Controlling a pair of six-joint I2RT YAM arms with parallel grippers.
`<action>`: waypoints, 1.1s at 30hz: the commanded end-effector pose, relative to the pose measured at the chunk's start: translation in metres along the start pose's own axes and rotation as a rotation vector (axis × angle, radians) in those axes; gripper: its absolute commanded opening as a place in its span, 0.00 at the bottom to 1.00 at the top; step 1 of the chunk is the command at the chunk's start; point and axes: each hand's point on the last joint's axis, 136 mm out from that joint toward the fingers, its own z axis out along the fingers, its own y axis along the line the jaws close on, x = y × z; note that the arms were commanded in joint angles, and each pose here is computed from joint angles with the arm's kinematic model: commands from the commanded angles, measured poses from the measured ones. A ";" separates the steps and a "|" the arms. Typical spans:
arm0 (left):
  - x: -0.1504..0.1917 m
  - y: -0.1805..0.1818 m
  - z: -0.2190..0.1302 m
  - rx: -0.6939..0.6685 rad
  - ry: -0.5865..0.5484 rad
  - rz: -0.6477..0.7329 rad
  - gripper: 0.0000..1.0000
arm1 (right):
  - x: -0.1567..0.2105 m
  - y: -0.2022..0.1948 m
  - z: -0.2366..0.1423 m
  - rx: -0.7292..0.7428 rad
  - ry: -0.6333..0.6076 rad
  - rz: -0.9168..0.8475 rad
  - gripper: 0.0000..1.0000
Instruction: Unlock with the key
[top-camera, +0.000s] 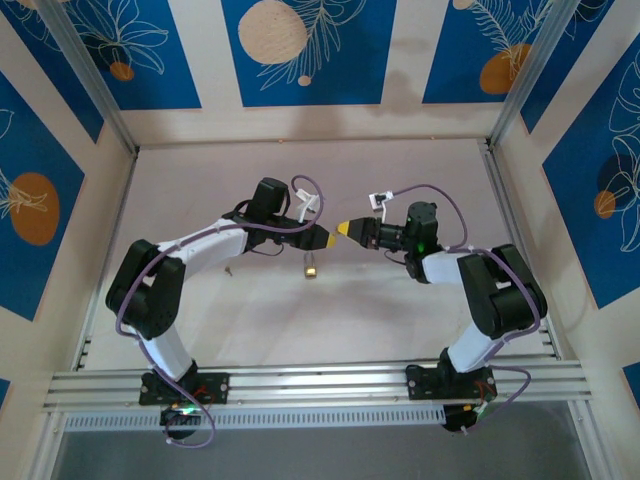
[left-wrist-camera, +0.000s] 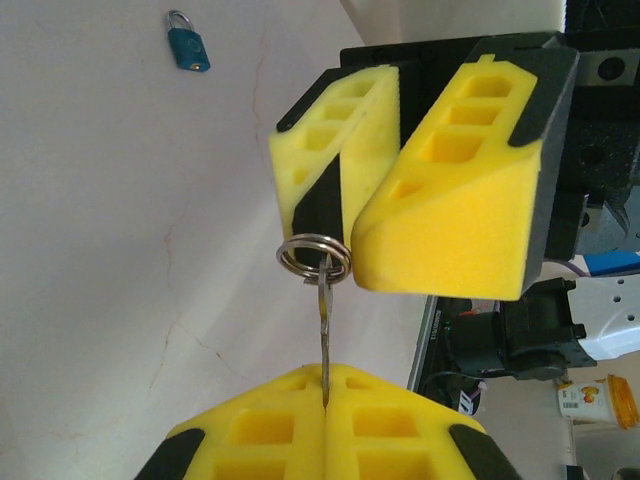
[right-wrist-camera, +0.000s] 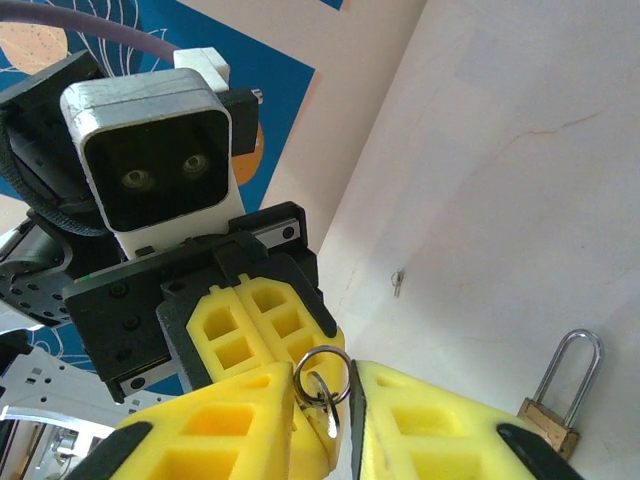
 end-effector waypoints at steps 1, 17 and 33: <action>0.004 0.003 0.002 0.029 0.015 -0.028 0.00 | -0.007 0.012 -0.001 -0.016 0.000 -0.050 0.21; 0.003 0.001 0.001 0.036 0.011 -0.025 0.00 | -0.004 0.011 0.004 -0.021 0.018 -0.035 0.36; 0.003 -0.001 0.001 0.040 0.011 -0.026 0.00 | 0.000 0.009 0.012 -0.017 0.043 -0.027 0.22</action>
